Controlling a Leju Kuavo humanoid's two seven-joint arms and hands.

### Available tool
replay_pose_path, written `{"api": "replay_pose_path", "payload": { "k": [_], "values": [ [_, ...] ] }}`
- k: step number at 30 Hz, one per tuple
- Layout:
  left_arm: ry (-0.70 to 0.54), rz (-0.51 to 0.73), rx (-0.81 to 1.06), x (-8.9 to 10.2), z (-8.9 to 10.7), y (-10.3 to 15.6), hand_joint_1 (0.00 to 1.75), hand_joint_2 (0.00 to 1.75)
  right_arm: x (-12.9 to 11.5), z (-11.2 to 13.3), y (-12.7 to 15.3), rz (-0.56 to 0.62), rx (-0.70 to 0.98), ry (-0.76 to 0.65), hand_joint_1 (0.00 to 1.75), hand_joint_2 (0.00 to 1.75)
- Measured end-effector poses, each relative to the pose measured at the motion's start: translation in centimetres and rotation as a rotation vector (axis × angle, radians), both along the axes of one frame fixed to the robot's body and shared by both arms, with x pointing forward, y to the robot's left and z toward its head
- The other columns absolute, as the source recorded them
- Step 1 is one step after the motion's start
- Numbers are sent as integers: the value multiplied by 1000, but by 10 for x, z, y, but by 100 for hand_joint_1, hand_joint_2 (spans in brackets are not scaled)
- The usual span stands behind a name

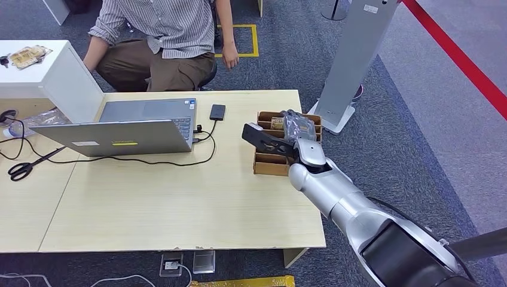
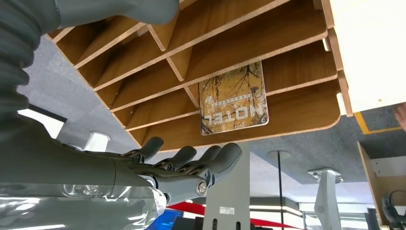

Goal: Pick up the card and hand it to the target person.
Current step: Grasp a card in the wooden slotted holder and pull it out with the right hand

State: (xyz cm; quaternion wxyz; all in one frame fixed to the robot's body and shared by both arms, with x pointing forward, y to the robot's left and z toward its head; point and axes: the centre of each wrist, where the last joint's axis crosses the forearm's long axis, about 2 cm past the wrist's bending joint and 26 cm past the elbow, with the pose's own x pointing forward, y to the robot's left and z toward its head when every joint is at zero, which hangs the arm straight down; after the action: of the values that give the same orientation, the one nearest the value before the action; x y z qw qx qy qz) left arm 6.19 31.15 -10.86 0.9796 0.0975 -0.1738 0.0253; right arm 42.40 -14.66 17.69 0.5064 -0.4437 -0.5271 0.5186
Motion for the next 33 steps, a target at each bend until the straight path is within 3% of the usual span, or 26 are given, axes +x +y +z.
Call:
{"api": "replay_pose_path", "payload": {
  "k": [10, 18, 27, 31, 33],
  "values": [
    [0, 0, 0, 0, 0, 0, 0, 0, -1, -2, 0, 2, -9, 6, 52, 175],
    [3, 1, 0, 0, 0, 0, 0, 0, -1, -2, 0, 3, -9, 6, 44, 175],
    [4, 1, 0, 0, 0, 0, 0, 0, 0, -1, 0, 3, -9, -3, 64, 175],
    [4, 1, 0, 0, 0, 0, 0, 0, 1, 1, -1, 3, -8, -11, 98, 175],
    [4, 1, 0, 0, 0, 0, 0, 0, 1, 1, -1, 2, -9, -11, 107, 175]
  ]
}}
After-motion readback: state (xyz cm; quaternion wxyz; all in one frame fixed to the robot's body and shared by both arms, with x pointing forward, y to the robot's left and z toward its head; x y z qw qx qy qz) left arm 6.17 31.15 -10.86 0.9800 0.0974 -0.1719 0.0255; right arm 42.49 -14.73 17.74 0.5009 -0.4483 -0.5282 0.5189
